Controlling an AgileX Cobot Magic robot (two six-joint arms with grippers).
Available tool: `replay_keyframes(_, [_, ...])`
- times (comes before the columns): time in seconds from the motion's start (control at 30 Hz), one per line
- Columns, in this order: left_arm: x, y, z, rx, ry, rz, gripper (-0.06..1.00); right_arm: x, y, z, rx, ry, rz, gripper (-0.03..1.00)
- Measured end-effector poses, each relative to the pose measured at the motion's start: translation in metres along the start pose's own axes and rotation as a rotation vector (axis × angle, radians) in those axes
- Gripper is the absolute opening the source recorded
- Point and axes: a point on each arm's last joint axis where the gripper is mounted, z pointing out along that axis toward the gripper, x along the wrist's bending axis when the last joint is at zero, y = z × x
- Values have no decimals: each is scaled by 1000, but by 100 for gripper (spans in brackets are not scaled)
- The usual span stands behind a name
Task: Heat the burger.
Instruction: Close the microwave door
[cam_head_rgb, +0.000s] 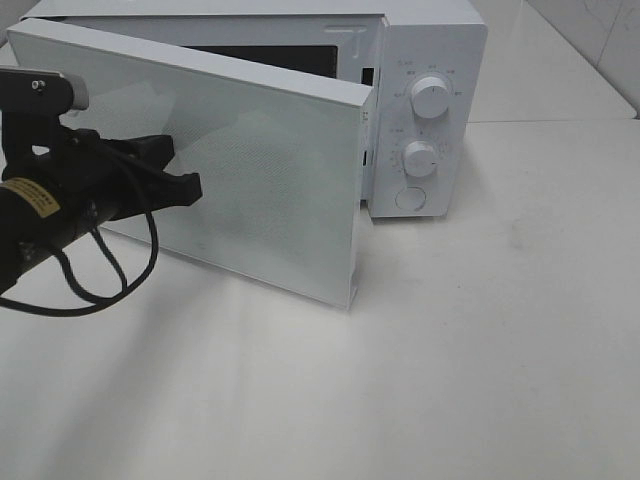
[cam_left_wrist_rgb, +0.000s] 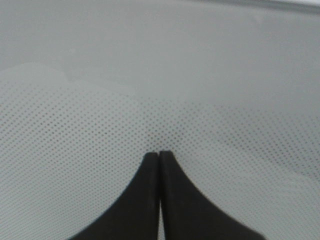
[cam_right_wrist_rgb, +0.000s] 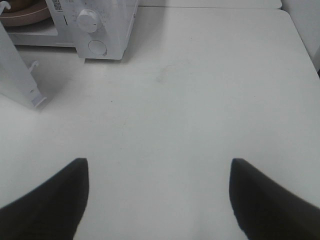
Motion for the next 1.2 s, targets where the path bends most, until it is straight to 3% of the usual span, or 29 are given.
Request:
replay_keyframes(0.7, [-39,21,68,4,-16,-50,0,0,0,0,0,0,0,75])
replay_keyframes(1.2, [-63,19,94,77,-68,-14,0,0,0,0,0,1,0,75])
